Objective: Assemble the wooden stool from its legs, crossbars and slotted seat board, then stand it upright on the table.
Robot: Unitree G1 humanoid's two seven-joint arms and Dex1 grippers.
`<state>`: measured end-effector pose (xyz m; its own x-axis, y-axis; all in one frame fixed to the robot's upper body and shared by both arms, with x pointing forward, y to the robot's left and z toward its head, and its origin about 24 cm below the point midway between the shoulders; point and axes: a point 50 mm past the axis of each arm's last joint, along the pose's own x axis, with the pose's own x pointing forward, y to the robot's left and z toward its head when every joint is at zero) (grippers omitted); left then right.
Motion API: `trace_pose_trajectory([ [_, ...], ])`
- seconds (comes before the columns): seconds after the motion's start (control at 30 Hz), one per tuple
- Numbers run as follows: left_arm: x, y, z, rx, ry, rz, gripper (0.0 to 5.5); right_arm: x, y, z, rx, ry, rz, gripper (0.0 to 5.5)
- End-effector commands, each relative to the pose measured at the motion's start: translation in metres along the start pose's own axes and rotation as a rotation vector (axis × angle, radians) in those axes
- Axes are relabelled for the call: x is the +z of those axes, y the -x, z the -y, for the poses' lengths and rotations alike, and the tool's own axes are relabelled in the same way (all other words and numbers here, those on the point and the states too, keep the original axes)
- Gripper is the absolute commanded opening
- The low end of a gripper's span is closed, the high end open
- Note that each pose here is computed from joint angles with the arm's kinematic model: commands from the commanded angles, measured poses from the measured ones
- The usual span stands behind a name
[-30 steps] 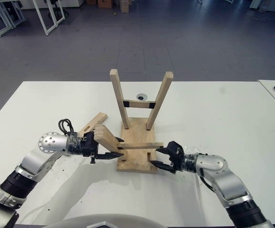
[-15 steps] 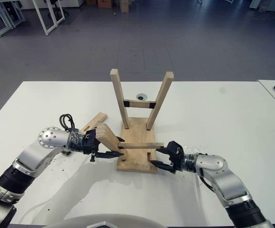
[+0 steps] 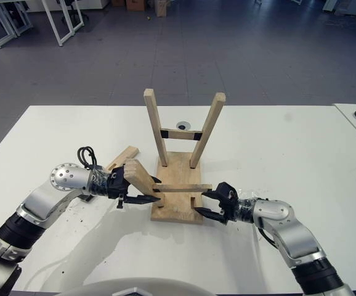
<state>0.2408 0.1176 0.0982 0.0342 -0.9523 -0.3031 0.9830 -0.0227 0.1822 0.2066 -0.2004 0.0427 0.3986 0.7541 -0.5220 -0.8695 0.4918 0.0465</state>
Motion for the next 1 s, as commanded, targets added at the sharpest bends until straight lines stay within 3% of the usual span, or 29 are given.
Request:
trace_pose_trajectory([
  [0.03, -0.045, -0.001, 0.017, -0.033, 0.099, -0.250, 2.68, -0.048, -0.007, -0.016, 0.016, -0.127, -0.218, 2.93],
  [0.17, -0.023, -0.003, 0.005, -0.002, 0.020, -0.129, 3.30, -0.048, -0.007, -0.016, 0.019, -0.129, -0.219, 2.93],
  [0.23, -0.019, 0.003, 0.003, 0.015, 0.014, -0.115, 3.30, -0.048, -0.007, -0.017, 0.021, -0.130, -0.220, 2.93],
  [0.47, -0.023, 0.068, 0.015, 0.153, 0.115, -0.228, 3.30, -0.053, -0.006, -0.022, 0.017, -0.150, -0.230, 2.93],
  [0.57, -0.010, 0.096, -0.003, 0.347, 0.155, -0.152, 3.30, -0.056, -0.018, -0.020, -0.004, -0.189, -0.209, 2.93],
  [0.67, 0.038, 0.118, -0.043, 0.604, 0.156, 0.151, 3.30, -0.045, -0.042, -0.010, -0.029, -0.270, -0.117, 2.93],
  [0.77, 0.090, 0.124, -0.064, 0.672, 0.151, 0.415, 3.30, -0.031, -0.065, 0.000, -0.049, -0.324, -0.041, 2.93],
  [0.9, 0.139, 0.112, -0.068, 0.608, 0.148, 0.567, 3.30, -0.023, -0.085, 0.012, -0.115, -0.354, -0.009, 2.93],
  [1.0, 0.154, 0.096, -0.058, 0.496, 0.190, 0.565, 3.30, -0.020, -0.091, 0.020, -0.173, -0.360, 0.003, 2.93],
])
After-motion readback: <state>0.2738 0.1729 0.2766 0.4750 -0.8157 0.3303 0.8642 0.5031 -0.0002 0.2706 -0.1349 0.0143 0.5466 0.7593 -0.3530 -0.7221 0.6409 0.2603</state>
